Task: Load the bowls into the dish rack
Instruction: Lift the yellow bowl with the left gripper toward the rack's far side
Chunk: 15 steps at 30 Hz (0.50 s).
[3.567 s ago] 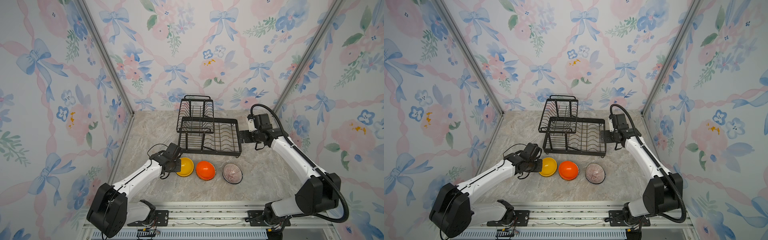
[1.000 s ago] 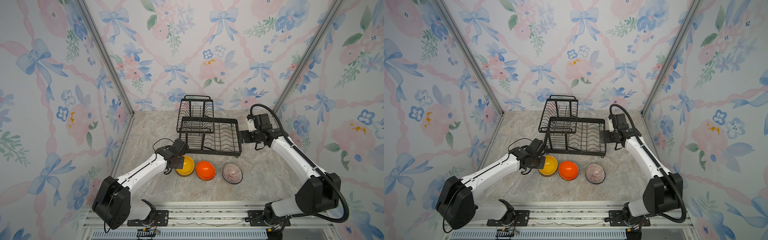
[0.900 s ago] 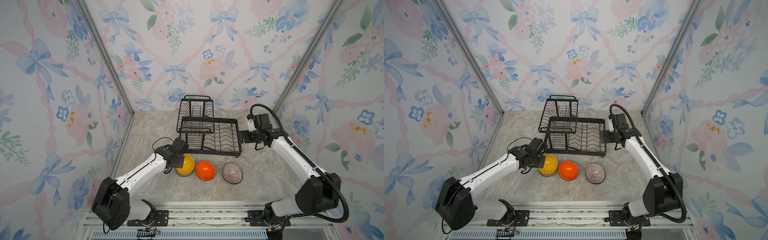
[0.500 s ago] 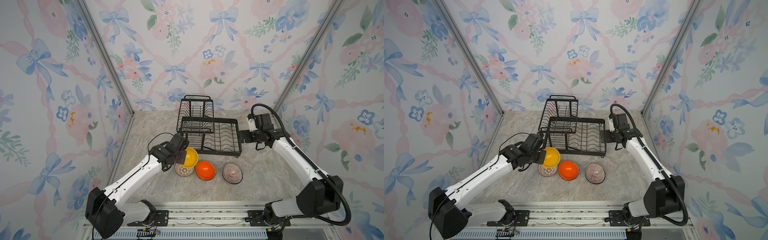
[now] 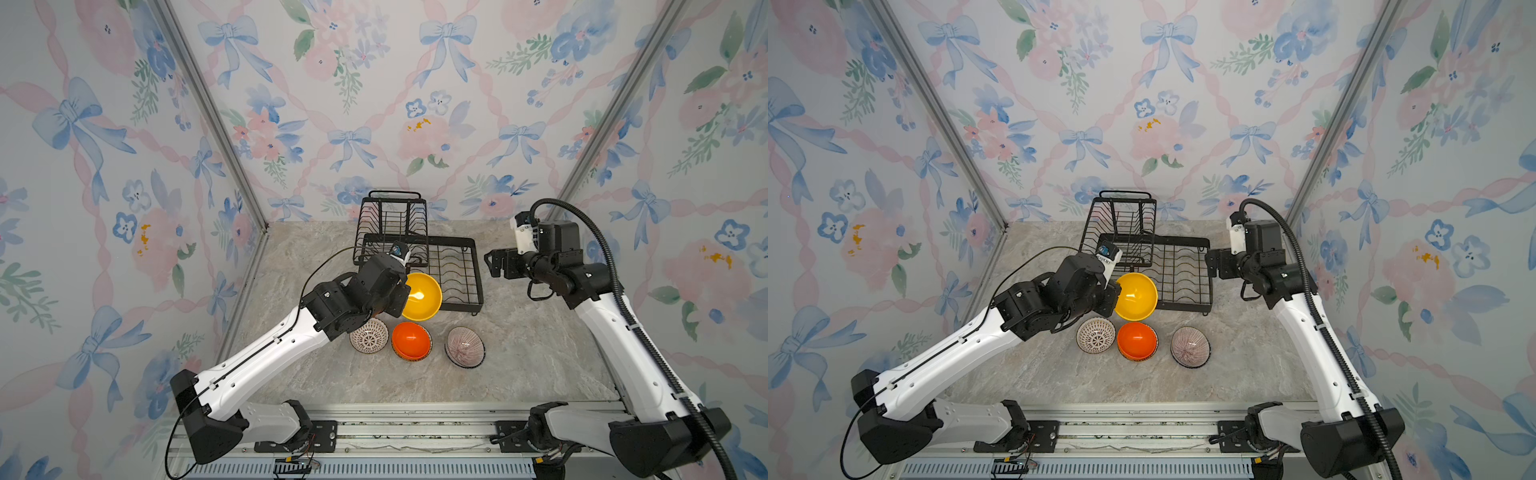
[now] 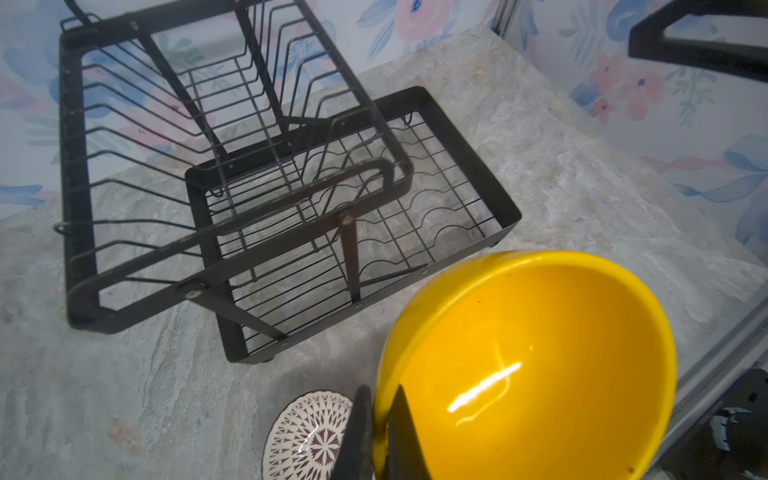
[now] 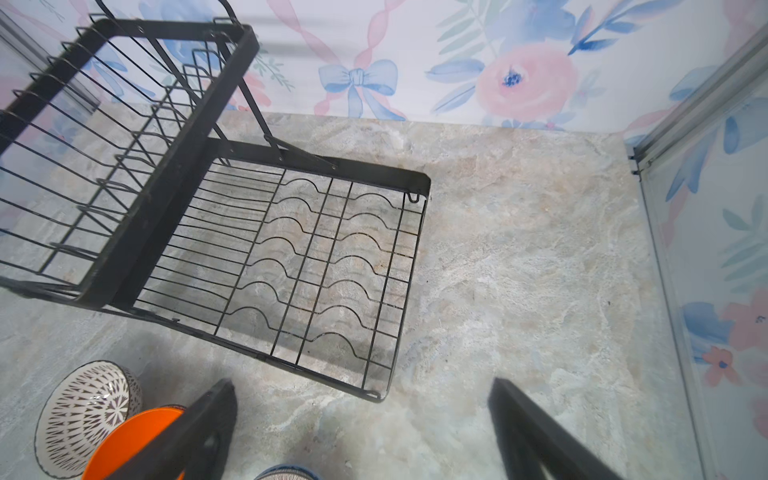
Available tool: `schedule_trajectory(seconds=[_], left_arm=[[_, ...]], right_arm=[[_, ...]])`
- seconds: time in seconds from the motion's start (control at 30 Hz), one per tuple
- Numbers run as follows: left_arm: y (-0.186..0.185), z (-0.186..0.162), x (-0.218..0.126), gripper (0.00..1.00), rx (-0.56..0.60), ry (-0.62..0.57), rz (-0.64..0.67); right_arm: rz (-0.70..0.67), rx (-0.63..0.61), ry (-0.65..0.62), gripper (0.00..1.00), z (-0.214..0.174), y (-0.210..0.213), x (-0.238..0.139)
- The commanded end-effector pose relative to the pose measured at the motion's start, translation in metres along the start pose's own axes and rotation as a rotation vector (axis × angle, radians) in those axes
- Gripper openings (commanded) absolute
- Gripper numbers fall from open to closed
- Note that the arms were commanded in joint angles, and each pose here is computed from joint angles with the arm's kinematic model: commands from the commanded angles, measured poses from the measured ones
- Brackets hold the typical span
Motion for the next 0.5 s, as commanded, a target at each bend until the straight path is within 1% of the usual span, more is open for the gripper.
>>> schedule_trajectory(seconds=[0.0,0.1,0.23,0.37,0.47], left_arm=[[-0.019,0.042,-0.018,0.00,0.019,-0.192,-0.120],[-0.027,0.067,-0.022,0.00,0.053,-0.288,-0.147],[-0.030,0.098,-0.008,0.00,0.139,-0.355,-0.059],[-0.026,0.123,0.019,0.00,0.203,-0.364,0.031],[-0.016,0.136,0.039,0.00,0.210,-0.359,0.076]], right_arm=[[0.038,0.004,-0.035,0.97,0.009,0.009,-0.026],[0.048,0.003,-0.078,0.97,0.017,0.010,-0.042],[0.071,0.006,-0.147,0.97,0.031,0.013,-0.060],[0.140,0.010,-0.214,0.97,0.048,0.021,-0.074],[0.167,0.013,-0.246,0.98,0.058,0.025,-0.079]])
Point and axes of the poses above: each gripper's point midway between its finger pads, its own x axis out along the fingers, its own y axis along the line the jaws close on, z = x × y, the point moved 5 cm from there along -x, back along the fingers, and after that the axes turned 4 degrees about -x, right-handed, at the moved point
